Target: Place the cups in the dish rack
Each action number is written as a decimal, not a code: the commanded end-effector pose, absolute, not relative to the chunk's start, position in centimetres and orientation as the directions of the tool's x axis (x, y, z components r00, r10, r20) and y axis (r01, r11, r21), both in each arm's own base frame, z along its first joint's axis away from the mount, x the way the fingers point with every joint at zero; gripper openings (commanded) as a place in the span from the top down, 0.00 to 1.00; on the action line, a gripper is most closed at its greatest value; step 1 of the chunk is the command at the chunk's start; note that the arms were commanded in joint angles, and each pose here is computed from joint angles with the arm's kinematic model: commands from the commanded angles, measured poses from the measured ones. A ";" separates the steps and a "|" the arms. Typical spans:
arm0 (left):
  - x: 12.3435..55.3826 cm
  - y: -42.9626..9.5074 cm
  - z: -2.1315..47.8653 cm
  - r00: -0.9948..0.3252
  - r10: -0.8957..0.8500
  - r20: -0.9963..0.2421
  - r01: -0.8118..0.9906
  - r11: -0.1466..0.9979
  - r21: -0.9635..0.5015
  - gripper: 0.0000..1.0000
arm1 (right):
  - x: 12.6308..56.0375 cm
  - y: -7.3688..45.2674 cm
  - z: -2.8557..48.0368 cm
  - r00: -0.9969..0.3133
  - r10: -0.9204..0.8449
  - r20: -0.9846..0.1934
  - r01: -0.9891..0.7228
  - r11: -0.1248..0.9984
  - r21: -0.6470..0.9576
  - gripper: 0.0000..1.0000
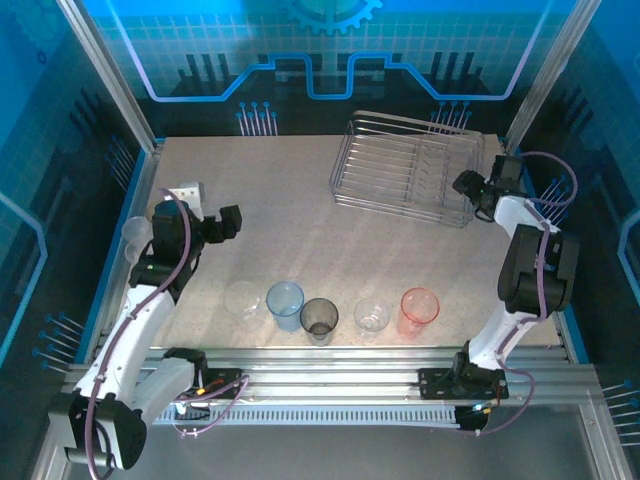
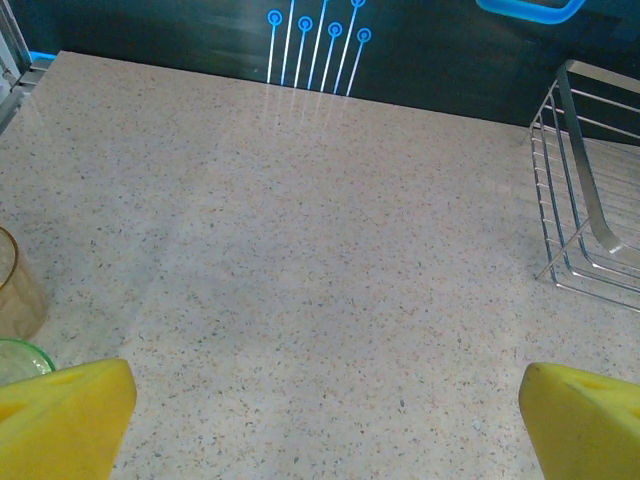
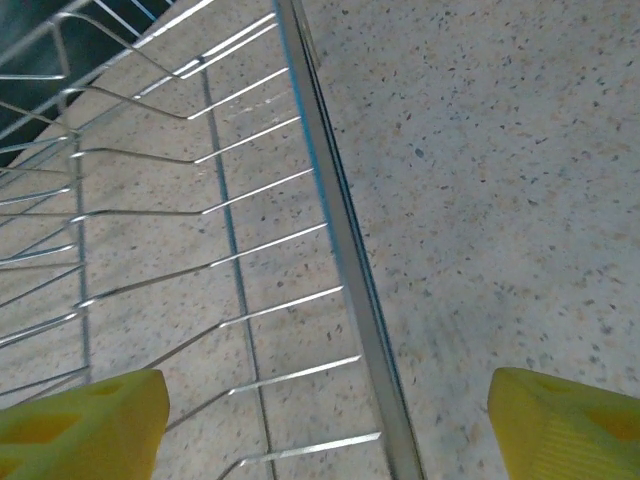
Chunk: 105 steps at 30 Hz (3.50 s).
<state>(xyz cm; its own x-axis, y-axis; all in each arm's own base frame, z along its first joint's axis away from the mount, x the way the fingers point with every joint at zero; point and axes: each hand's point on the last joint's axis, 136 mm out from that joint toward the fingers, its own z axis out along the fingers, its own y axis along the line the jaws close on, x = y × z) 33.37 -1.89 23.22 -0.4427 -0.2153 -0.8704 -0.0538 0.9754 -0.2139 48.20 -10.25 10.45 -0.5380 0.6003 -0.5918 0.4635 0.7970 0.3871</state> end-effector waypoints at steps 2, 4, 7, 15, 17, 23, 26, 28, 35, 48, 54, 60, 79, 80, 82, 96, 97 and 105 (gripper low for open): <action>33.8 -2.4 24.2 -0.426 -0.227 -0.876 -0.036 0.972 -0.234 0.01 | 51.2 -11.7 10.7 -0.521 0.564 -0.640 0.418 0.823 0.385 0.18; 33.9 -2.4 24.1 -0.433 -0.226 -0.872 -0.037 0.972 -0.234 0.01 | 52.1 -12.0 10.0 -0.531 0.555 -0.640 0.412 0.829 0.377 0.19; 34.0 -2.4 23.9 -0.443 -0.225 -0.868 -0.041 0.972 -0.231 0.01 | 53.3 -12.3 9.4 -0.544 0.542 -0.641 0.401 0.839 0.368 0.24; 34.1 -2.4 23.8 -0.463 -0.213 -0.860 -0.047 0.975 -0.216 0.01 | 54.2 -12.1 8.1 -0.594 0.512 -0.620 0.381 0.858 0.344 0.48; 34.1 -2.4 23.9 -0.462 -0.213 -0.861 -0.048 0.975 -0.215 0.01 | 54.0 -11.8 8.0 -0.607 0.494 -0.622 0.375 0.869 0.323 0.54; 34.0 -2.6 23.8 -0.470 -0.211 -0.857 -0.050 0.976 -0.213 0.01 | 53.2 -10.5 7.9 -0.663 0.400 -0.633 0.329 0.915 0.233 0.69; 33.8 -2.7 23.7 -0.479 -0.213 -0.851 -0.051 0.975 -0.216 0.01 | 52.7 -9.5 8.2 -0.685 0.344 -0.642 0.293 0.937 0.189 0.73; 33.7 -2.7 23.6 -0.485 -0.217 -0.847 -0.053 0.974 -0.219 0.01 | 52.5 -8.5 8.6 -0.693 0.295 -0.658 0.253 0.954 0.160 0.78; 32.9 -2.8 23.5 -0.495 -0.220 -0.840 -0.055 0.973 -0.222 0.01 | 51.5 -3.8 9.5 -0.739 0.159 -0.655 0.104 0.987 0.123 0.99; 31.4 -2.6 23.4 -0.505 -0.202 -0.839 -0.051 0.977 -0.205 0.01 | 47.2 2.8 11.4 -0.773 0.064 -0.631 0.010 0.996 0.088 1.00; 30.8 -2.6 23.3 -0.510 -0.196 -0.838 -0.044 0.978 -0.203 0.00 | 45.1 4.9 12.1 -0.777 0.094 -0.623 0.044 0.995 0.094 1.00; 29.9 -2.6 23.3 -0.519 -0.174 -0.837 -0.034 0.983 -0.183 0.01 | 43.7 6.5 11.8 -0.783 0.143 -0.606 0.091 0.989 0.115 1.00; 26.8 -2.8 24.2 -0.504 -0.175 -0.846 -0.005 0.980 -0.200 0.01 | 39.4 8.7 16.1 -0.828 0.107 -0.550 0.051 0.992 0.115 0.42; 26.5 -2.8 24.3 -0.503 -0.193 -0.843 -0.009 0.976 -0.218 0.01 | 38.5 8.9 16.7 -0.831 0.107 -0.547 0.049 0.992 0.120 0.42; 25.9 -3.2 24.4 -0.509 -0.229 -0.830 -0.011 0.966 -0.260 0.01 | 36.7 9.4 18.3 -0.826 0.110 -0.553 0.041 0.990 0.135 0.41; 22.1 -3.5 21.6 -0.589 -0.389 -0.708 -0.113 0.908 -0.404 0.01 | 23.4 20.0 27.9 -0.784 0.039 -0.619 -0.231 0.908 0.350 0.44; 22.0 -3.4 21.6 -0.589 -0.389 -0.708 -0.118 0.908 -0.401 0.01 | 23.2 20.9 27.9 -0.789 0.009 -0.614 -0.259 0.901 0.347 0.44; 21.5 -3.0 21.8 -0.569 -0.393 -0.722 -0.130 0.911 -0.392 0.01 | 21.4 30.2 25.5 -0.715 -0.438 -0.545 -0.637 0.729 0.250 0.40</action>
<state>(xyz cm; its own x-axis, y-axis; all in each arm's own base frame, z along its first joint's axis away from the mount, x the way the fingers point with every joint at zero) 21.99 -2.97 22.23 -0.5637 -0.3782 -0.7343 -0.1167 0.9166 -0.3825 23.41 28.07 25.77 -0.7720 -0.2730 -0.5739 -0.4941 0.8259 0.2717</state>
